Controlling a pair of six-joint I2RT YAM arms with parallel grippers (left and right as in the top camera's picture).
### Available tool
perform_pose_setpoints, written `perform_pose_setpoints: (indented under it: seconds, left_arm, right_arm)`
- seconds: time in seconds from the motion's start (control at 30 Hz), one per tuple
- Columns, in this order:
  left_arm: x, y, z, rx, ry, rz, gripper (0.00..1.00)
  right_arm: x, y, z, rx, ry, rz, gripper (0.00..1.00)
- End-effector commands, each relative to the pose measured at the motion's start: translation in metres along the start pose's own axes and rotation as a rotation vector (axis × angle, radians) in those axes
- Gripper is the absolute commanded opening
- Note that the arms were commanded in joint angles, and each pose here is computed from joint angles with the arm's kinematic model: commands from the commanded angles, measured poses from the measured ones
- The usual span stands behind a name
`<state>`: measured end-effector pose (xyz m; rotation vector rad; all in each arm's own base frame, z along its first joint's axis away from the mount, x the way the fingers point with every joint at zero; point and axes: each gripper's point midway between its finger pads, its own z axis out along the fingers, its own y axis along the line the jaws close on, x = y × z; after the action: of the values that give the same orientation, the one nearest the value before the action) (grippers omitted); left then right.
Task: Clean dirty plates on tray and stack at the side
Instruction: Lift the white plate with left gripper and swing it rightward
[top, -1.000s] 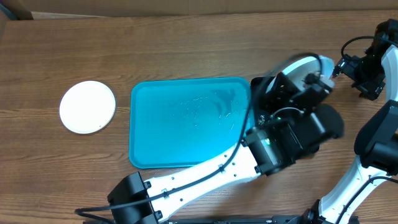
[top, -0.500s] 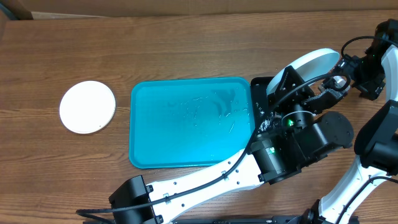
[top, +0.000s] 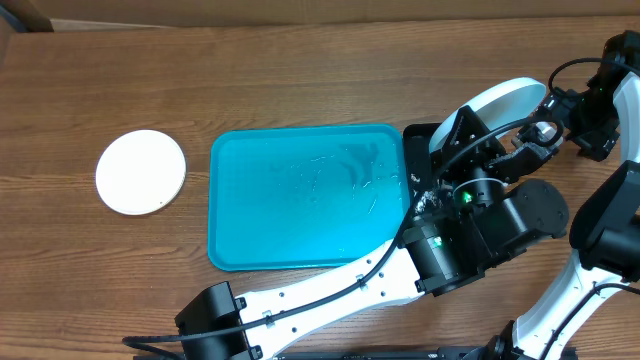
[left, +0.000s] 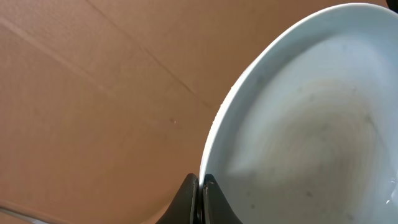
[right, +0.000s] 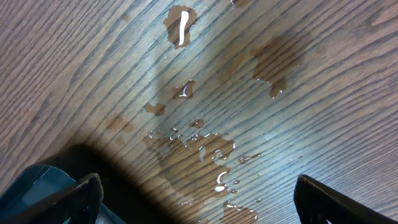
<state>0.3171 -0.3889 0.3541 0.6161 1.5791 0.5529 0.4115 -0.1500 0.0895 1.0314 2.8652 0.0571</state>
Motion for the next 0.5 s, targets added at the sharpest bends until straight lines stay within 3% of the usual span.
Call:
perform_pose_setpoints:
  seconds: [0.0, 0.27, 0.47]
  left_arm:
    - [-0.007, 0.011, -0.001, -0.022, -0.002, -0.065, 0.04]
    - [0.014, -0.001, 0.004, 0.021, 0.051, -0.137, 0.04]
    - [0.072, -0.058, 0.012, 0.375, 0.258, -0.275, 0.04]
  right_arm:
    - [-0.007, 0.003, -0.017, -0.017, -0.047, 0.003, 1.00]
    - [-0.007, 0.003, -0.017, -0.017, -0.047, 0.003, 1.00]
    - [-0.007, 0.003, -0.017, -0.017, -0.047, 0.003, 1.00]
